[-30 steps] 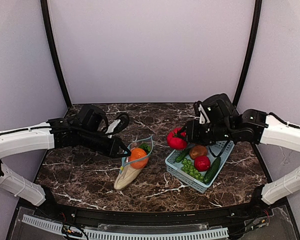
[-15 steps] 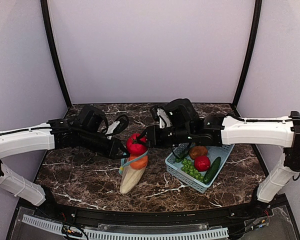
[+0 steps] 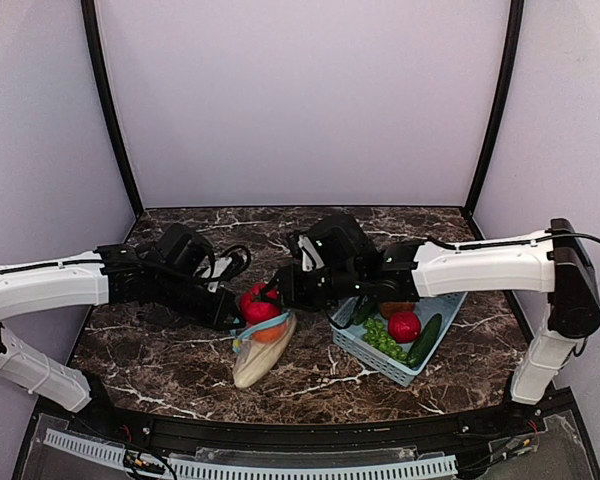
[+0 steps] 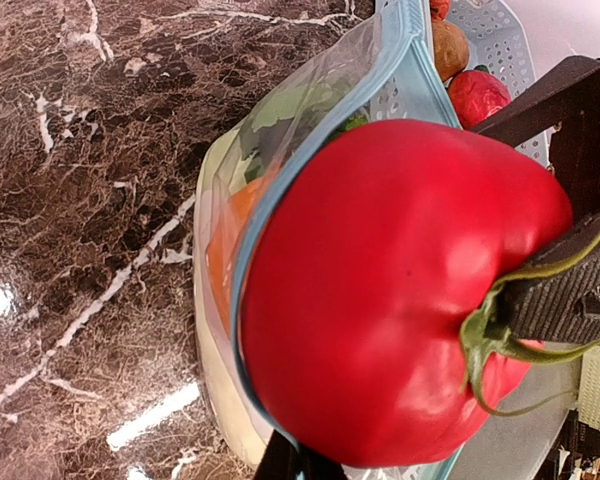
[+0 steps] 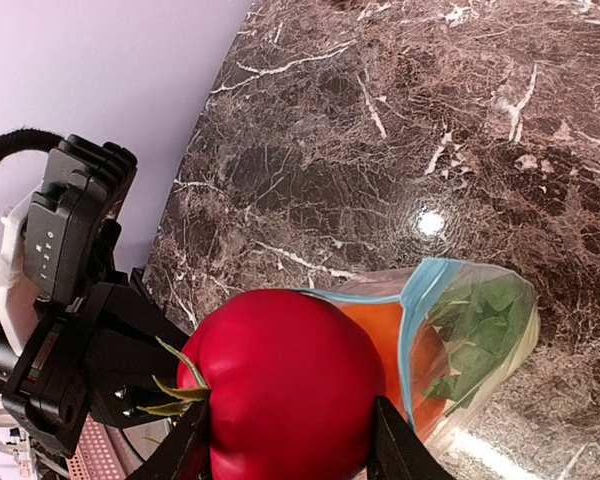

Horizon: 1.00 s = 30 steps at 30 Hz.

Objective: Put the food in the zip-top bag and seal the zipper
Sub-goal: Place the fake vegetable in the zipper food storage bag.

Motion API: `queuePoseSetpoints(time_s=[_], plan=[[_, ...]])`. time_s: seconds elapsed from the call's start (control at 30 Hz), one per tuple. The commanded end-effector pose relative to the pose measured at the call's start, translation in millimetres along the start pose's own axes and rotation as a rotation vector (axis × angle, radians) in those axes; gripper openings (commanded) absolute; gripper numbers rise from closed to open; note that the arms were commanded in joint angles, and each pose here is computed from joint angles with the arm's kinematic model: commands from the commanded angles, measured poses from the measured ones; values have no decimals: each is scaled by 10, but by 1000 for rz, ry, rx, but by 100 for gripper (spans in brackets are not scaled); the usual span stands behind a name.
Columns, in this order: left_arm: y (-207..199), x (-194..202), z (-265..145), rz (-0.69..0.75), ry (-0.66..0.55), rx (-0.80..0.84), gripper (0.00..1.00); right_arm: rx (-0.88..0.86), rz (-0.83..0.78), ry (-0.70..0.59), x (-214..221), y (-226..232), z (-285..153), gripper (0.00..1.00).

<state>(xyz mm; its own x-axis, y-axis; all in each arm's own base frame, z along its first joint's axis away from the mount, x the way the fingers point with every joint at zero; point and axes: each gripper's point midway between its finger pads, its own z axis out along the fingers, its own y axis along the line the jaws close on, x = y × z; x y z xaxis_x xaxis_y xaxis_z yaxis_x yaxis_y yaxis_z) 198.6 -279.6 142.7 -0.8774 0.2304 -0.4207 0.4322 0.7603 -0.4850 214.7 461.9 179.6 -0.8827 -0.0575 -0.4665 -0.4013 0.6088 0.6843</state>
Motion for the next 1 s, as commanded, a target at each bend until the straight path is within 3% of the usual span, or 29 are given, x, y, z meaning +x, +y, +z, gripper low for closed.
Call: queuePoseSetpoints(time_s=[0.0,0.43,0.67,0.8,0.97], plan=[[-45,-228,-145,17,-117,-3,1,-51,-25,165,458,161,100,14],[-100,-363,-433,12,-217,-8,1,306,-53,127,474,-463,-16,13],[-103,-375,-384,22,-211,-4,1,261,-71,117,443,-362,-32,13],[-410,-383,-365,100,-176,146,1,89,-78,103,372,12,-82,14],[-653,-437,-428,200,-146,233,1,114,-34,26,211,41,-244,14]])
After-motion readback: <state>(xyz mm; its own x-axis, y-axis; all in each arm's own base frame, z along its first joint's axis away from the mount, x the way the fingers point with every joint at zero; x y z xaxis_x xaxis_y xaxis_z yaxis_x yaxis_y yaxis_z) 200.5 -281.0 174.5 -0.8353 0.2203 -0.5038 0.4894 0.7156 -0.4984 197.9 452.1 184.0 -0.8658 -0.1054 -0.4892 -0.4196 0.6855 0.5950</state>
